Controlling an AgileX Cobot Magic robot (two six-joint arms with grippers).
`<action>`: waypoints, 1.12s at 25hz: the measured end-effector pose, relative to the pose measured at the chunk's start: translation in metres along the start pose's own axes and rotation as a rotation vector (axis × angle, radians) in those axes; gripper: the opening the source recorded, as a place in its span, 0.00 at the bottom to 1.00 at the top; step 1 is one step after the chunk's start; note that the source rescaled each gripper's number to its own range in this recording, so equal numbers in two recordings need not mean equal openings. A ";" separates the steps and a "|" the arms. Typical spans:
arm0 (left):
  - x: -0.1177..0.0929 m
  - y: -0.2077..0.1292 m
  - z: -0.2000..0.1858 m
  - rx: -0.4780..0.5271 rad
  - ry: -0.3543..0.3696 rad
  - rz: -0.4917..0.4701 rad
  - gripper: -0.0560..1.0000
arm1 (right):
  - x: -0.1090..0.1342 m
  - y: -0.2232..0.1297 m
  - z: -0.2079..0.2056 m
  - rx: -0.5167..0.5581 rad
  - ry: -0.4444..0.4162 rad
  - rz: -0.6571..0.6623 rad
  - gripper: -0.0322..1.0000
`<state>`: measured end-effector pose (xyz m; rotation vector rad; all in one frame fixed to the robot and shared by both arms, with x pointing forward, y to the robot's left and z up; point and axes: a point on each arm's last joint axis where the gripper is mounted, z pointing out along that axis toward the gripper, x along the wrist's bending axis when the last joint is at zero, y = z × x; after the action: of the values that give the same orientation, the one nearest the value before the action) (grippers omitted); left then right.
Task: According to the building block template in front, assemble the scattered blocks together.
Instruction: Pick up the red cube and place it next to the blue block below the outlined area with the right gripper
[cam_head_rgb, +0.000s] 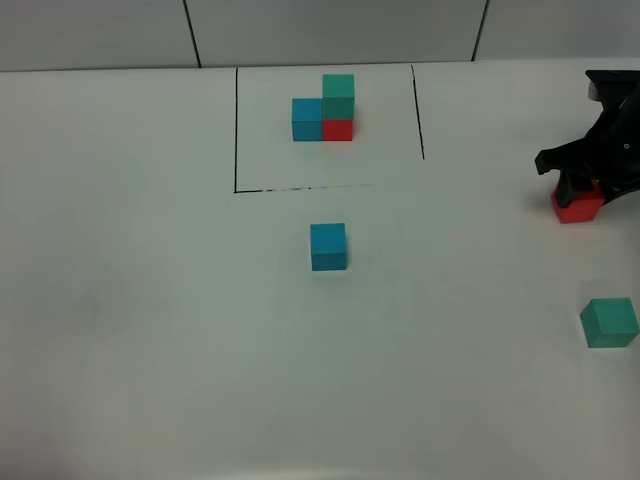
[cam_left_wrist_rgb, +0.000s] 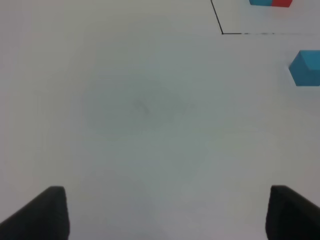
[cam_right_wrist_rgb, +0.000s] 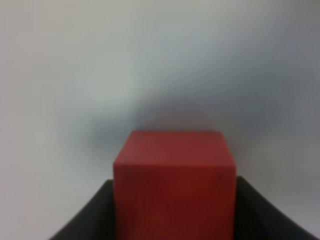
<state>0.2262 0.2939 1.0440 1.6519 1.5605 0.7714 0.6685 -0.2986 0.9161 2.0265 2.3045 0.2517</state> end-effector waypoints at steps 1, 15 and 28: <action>0.000 0.000 0.000 0.000 0.000 0.000 0.77 | 0.000 -0.001 -0.003 0.024 -0.009 -0.041 0.04; 0.000 0.000 0.000 0.004 0.000 0.000 0.77 | 0.155 -0.021 -0.034 0.115 0.016 -0.950 0.04; 0.000 0.000 0.000 0.004 0.001 0.000 0.77 | 0.237 -0.035 -0.023 -0.024 -0.009 -1.396 0.04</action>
<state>0.2263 0.2939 1.0436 1.6548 1.5638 0.7691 0.5991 -0.0701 0.9476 0.0684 2.9632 0.1428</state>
